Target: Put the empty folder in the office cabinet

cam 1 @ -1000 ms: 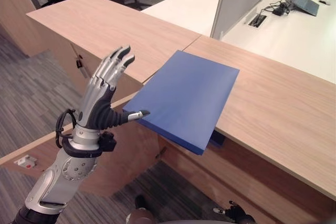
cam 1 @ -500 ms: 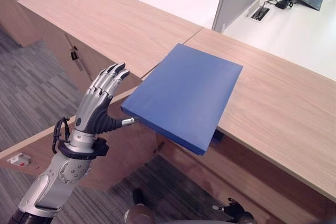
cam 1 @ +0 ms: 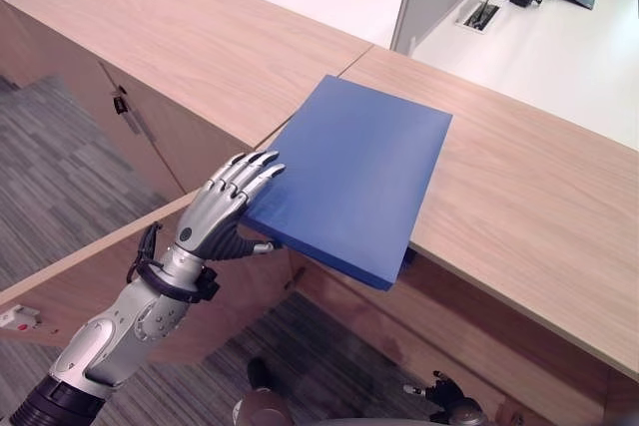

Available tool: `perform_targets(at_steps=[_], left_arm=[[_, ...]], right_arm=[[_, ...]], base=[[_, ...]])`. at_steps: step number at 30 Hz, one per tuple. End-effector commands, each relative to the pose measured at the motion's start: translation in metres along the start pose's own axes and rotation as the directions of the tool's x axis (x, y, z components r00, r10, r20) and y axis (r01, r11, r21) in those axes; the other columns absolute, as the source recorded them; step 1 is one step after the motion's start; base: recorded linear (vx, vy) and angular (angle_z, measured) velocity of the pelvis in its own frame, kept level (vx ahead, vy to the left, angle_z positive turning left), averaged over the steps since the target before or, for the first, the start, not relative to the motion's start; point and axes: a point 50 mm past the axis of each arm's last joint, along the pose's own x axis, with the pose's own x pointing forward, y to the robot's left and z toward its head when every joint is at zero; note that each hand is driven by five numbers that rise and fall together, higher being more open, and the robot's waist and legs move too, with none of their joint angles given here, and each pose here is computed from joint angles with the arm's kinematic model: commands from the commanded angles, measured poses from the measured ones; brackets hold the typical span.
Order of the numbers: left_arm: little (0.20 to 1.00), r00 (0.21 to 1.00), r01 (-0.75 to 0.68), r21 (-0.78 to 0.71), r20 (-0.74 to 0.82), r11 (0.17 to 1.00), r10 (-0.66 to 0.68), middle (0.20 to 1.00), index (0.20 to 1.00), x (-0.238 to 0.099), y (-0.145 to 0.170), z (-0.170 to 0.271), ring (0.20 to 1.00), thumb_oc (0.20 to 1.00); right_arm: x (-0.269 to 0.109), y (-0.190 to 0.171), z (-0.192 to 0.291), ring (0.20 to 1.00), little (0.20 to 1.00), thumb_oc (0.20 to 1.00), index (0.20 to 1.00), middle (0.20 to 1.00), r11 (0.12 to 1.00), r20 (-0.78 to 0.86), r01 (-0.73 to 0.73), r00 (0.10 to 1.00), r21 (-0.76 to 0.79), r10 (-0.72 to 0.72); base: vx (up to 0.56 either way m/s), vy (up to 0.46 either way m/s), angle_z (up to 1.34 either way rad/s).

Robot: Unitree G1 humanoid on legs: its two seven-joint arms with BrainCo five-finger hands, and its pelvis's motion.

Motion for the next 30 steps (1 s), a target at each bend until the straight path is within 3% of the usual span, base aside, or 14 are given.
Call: perform_targets(at_steps=[1,17,30], left_arm=[[1.000,0.998,0.036,0.066,0.050,0.997,-0.039,1.000,1.000,0.002,0.000,-0.002,1.000,1.000],[1.000,0.998,0.024,0.195,0.060,0.980,-0.037,1.000,1.000,0.015,-0.008,-0.009,1.000,1.000],[1.000,0.994,-0.096,0.403,0.078,0.910,0.071,1.000,1.000,0.041,0.005,-0.023,1.000,1.000]], right_arm=[[0.002,-0.003,0.016,1.000,1.000,1.000,1.000,1.000,1.000,0.062,0.013,0.998,-0.025,-0.011],[0.002,-0.002,0.014,1.000,1.000,1.000,1.000,1.000,0.999,0.061,0.013,0.998,-0.035,-0.011],[0.001,-0.003,0.013,1.000,1.000,1.000,1.000,1.000,0.998,0.062,0.023,0.998,-0.051,-0.020]], base=[[0.01,-0.005,-0.09],[0.00,0.000,-0.02],[0.00,0.002,-0.06]])
